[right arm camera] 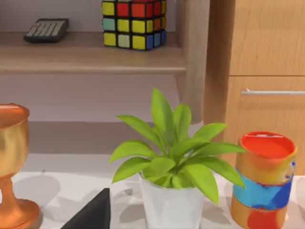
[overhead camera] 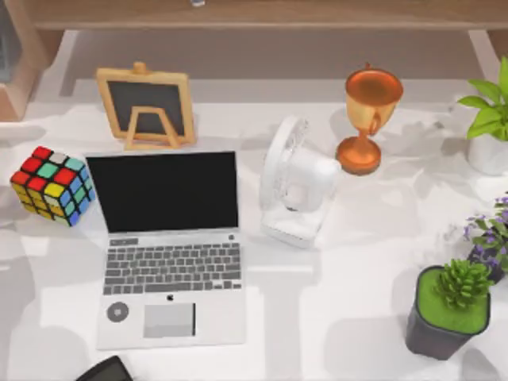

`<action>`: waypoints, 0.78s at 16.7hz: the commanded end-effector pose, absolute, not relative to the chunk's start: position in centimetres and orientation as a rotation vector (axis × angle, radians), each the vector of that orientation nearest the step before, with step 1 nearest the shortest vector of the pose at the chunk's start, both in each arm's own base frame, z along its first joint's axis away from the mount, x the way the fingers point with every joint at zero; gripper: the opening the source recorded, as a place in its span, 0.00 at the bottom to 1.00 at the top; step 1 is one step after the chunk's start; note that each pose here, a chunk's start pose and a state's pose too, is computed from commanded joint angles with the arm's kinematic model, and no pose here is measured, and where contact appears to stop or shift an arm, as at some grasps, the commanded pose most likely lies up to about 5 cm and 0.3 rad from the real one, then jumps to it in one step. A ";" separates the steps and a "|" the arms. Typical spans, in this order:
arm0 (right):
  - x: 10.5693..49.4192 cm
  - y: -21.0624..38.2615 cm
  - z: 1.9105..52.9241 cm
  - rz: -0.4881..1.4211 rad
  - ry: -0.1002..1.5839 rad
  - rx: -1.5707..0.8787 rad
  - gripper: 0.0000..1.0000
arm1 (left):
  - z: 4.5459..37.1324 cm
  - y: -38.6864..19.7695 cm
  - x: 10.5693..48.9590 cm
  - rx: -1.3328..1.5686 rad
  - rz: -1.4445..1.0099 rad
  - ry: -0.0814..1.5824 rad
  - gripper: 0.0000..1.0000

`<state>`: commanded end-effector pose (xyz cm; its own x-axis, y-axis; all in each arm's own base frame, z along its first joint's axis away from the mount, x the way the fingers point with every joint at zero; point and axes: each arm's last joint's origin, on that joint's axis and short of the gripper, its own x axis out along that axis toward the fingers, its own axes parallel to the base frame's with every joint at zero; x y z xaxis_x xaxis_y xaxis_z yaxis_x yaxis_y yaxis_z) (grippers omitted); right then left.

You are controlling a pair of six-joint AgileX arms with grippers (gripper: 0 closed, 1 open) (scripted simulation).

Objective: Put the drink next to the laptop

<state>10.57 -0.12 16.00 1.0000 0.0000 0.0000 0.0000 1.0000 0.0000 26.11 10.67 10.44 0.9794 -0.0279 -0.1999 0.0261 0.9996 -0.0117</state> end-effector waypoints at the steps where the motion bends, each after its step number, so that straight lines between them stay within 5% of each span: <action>1: 10.6 -0.1 16.0 0.000 0.000 0.000 1.00 | 10.3 10.6 26.6 -0.008 -0.027 0.200 1.00; 5: 10.6 -0.1 16.0 0.000 0.000 0.000 1.00 | 10.3 10.5 26.7 -0.008 -0.027 0.199 1.00; 13: 10.6 -0.1 16.0 0.000 0.000 0.000 1.00 | 10.3 10.5 26.7 -0.008 -0.027 0.199 0.40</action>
